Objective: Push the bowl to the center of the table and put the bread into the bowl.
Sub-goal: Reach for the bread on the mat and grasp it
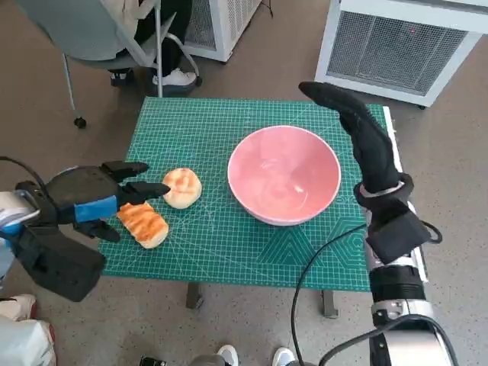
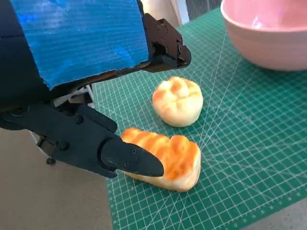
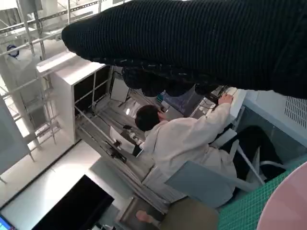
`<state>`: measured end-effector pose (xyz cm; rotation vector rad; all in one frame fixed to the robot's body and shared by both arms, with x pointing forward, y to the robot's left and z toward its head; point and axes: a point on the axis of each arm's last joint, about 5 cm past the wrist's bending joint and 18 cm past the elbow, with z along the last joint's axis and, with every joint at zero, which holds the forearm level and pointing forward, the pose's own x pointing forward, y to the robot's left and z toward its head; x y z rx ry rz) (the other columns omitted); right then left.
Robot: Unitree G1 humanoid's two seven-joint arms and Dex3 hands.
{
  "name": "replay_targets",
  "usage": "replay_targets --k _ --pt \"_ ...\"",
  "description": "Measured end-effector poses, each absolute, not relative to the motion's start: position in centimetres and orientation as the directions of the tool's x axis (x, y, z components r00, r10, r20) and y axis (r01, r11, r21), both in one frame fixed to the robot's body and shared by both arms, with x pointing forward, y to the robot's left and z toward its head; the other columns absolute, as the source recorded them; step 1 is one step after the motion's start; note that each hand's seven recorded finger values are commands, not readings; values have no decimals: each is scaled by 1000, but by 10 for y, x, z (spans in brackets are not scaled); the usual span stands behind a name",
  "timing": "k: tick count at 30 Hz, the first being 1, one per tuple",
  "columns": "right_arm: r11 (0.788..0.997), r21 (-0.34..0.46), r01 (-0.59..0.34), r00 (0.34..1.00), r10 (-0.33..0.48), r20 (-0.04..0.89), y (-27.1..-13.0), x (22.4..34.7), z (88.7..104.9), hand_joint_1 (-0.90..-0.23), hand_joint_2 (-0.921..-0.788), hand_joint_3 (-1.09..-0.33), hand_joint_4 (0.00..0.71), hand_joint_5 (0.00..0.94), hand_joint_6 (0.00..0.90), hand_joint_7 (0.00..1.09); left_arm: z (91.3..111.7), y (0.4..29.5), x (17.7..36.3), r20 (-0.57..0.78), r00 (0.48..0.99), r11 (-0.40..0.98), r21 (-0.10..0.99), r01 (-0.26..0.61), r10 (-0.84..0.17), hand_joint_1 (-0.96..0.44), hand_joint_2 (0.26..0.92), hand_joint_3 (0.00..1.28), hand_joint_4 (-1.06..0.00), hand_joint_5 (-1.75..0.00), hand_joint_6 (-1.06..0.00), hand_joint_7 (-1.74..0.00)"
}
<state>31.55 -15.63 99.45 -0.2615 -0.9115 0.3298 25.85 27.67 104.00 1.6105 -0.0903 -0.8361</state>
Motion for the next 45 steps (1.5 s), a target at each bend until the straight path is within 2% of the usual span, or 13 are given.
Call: replay_targets --k 10,17,25,34,37,39,40,41,43,44,45 --pt "922 -349 -166 573 378 727 -157 316 994 -706 -921 -786 276 20 -1 622 1024 273 264 -500 733 -227 865 447 -462 -169 734 3 -219 -3 -347 -3" --pt "928 -332 -169 578 367 729 -159 315 993 -706 -921 -786 275 20 -1 621 1004 269 269 -565 703 -238 824 515 -432 -125 757 11 -233 -6 -344 -1" --pt "928 -333 -169 579 367 728 -159 315 993 -707 -921 -785 276 21 -1 621 991 266 278 -618 681 -258 785 563 -393 -88 787 19 -296 -25 -361 -9" --pt "927 -336 -166 578 367 728 -161 314 993 -710 -921 -784 276 21 -1 620 980 262 287 -637 679 -272 771 576 -366 -80 828 22 -429 -53 -440 -39" --pt "927 -337 -165 579 368 728 -161 314 993 -709 -921 -782 276 21 -1 610 977 261 289 -635 685 -278 773 571 -358 -67 855 22 -534 -77 -528 -75" --pt "926 -338 -165 579 369 727 -161 314 993 -708 -921 -782 276 21 -1 601 974 260 291 -629 689 -282 777 563 -359 -52 882 29 -656 -127 -639 -129" --pt "926 -339 -166 579 369 727 -162 314 993 -708 -921 -782 276 21 -1 600 974 260 291 -626 692 -286 780 557 -359 -49 888 30 -681 -138 -662 -141" --pt "926 -339 -166 578 370 727 -162 314 993 -708 -921 -782 276 21 -1 596 973 260 292 -622 696 -289 783 550 -360 -31 900 80 -640 -543 -609 -556" --pt "926 -340 -166 578 370 727 -162 314 993 -708 -921 -782 276 21 -1 591 972 260 292 -613 701 -293 790 538 -365 -16 910 122 -604 -899 -567 -912" --pt "926 -340 -166 578 371 727 -162 314 993 -707 -921 -782 275 21 -1 589 972 261 292 -603 706 -292 798 528 -371 -11 914 124 -604 -1022 -570 -1026" --pt "926 -340 -166 578 371 727 -162 314 993 -707 -921 -783 275 21 -1 588 971 261 292 -593 711 -290 805 517 -379 -7 916 108 -614 -1091 -602 -1070"
